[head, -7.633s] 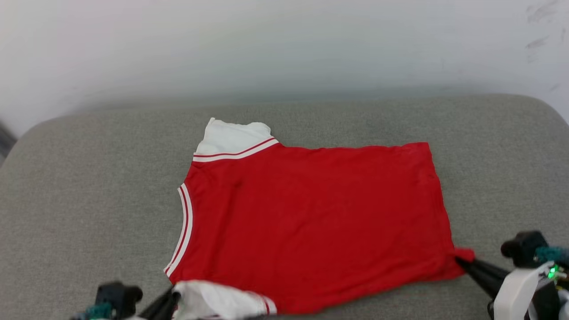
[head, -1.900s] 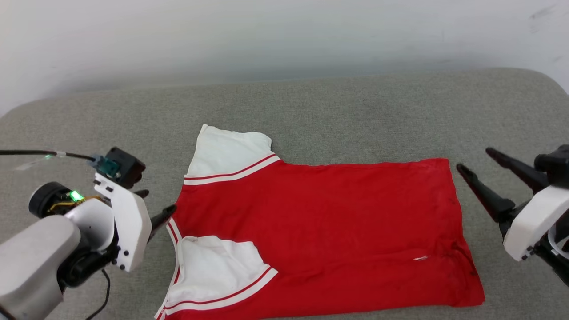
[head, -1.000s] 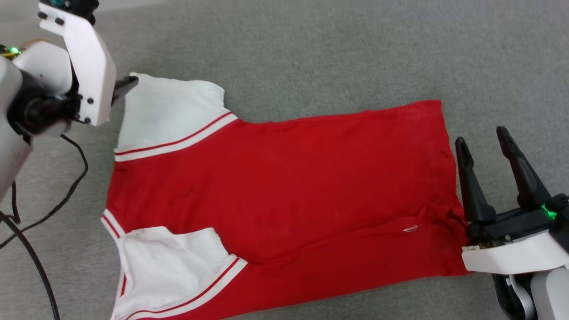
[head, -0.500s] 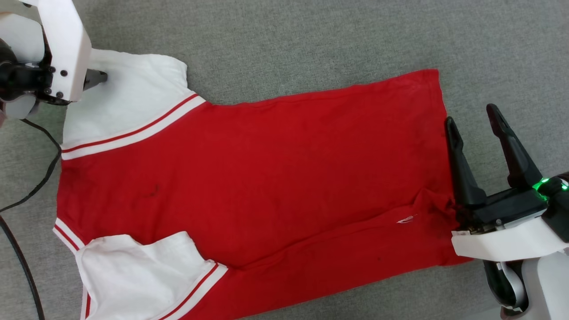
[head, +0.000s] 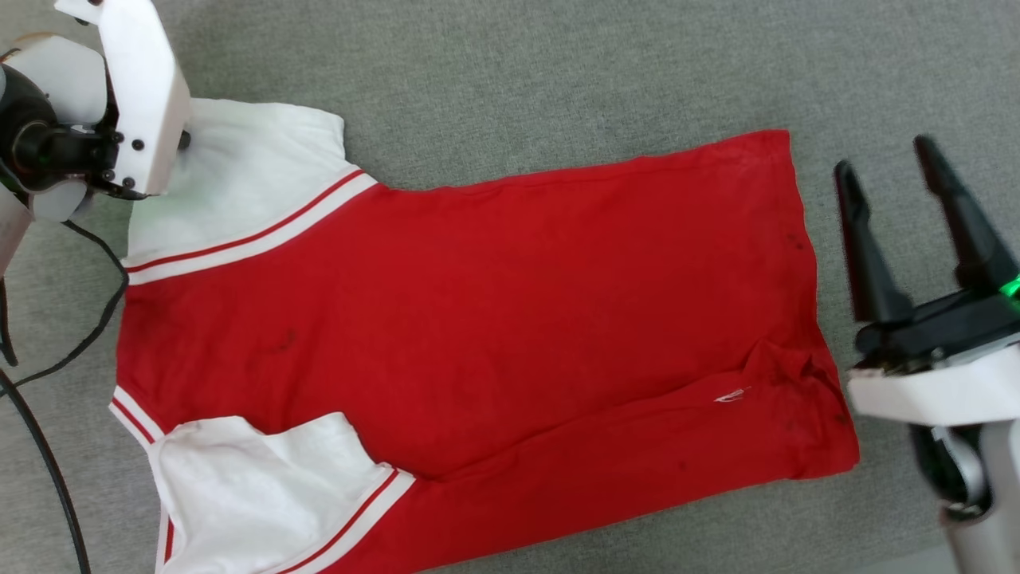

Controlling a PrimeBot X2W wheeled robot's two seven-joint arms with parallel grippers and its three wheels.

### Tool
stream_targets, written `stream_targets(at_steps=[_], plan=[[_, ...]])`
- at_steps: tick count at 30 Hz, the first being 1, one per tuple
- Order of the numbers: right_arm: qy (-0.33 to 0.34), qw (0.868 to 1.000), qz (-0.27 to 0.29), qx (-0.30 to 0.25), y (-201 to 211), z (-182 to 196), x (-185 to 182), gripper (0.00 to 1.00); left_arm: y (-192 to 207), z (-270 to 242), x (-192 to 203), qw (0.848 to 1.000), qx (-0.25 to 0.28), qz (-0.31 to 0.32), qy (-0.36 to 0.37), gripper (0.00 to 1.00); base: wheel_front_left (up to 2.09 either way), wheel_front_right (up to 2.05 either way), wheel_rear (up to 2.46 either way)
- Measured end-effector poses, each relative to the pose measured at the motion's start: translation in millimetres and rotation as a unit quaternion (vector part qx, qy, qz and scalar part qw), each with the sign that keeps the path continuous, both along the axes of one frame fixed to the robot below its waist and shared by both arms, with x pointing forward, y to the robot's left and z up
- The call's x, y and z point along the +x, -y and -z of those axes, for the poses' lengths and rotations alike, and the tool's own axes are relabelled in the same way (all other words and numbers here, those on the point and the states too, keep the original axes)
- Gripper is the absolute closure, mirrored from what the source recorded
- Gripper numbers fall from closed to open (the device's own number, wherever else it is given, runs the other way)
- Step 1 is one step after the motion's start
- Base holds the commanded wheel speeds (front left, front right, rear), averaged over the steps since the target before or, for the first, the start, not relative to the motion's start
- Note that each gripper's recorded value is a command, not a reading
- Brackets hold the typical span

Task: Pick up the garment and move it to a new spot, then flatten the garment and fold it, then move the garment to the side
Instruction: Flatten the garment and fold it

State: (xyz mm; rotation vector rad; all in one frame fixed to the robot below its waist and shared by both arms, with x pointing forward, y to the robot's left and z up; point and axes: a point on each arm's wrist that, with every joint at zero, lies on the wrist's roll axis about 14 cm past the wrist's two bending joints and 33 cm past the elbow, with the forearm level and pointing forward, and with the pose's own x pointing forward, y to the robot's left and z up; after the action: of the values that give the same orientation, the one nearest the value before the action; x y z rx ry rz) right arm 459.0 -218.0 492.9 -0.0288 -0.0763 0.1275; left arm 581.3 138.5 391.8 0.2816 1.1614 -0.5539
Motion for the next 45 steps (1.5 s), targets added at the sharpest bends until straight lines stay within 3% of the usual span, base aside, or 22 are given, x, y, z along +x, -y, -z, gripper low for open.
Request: stream_targets(at_steps=[3,7,12,16,17,25,28,37,45], plan=[[0.014,0.999,-0.009,-0.028,8.1,-17.1,9.1,0.00,2.3,-14.1,0.9,1.000,-0.003,0.007,0.020,1.00,0.00,0.00,0.00],[-0.017,0.997,-0.028,-0.069,12.1,-24.2,19.3,0.00,8.3,-31.4,0.2,0.999,-0.013,0.019,0.046,1.00,0.00,0.00,0.00],[-0.111,0.985,-0.051,-0.124,16.4,-29.3,31.7,0.00,20.1,-52.3,-15.3,0.996,-0.027,0.054,0.073,1.00,0.00,0.00,0.00],[-0.224,0.958,-0.077,-0.162,17.0,-25.1,40.3,0.00,20.7,-64.4,-31.9,0.992,-0.037,0.075,0.090,1.00,0.00,0.00,0.00],[-0.224,0.958,-0.077,-0.162,17.0,-25.1,40.3,0.00,20.7,-64.4,-31.9,0.992,-0.037,0.075,0.090,1.00,0.00,0.00,0.00],[-0.439,0.869,-0.108,-0.200,22.2,20.2,28.1,0.00,25.2,-71.4,-48.0,0.988,-0.051,0.098,0.108,1.00,0.00,0.00,0.00],[-0.487,0.846,-0.104,-0.191,25.4,31.9,32.0,0.00,26.3,-73.3,-47.4,0.986,-0.055,0.102,0.117,1.00,0.00,0.00,0.00],[-0.568,0.797,-0.109,-0.174,9.2,83.6,41.4,0.00,21.2,-65.5,-46.2,0.985,-0.063,0.099,0.125,1.00,0.00,0.00,0.00],[-0.597,0.778,-0.120,-0.154,-7.1,126.3,37.8,0.00,15.4,-55.8,-43.7,0.986,-0.066,0.093,0.125,1.00,0.00,0.00,0.00]])
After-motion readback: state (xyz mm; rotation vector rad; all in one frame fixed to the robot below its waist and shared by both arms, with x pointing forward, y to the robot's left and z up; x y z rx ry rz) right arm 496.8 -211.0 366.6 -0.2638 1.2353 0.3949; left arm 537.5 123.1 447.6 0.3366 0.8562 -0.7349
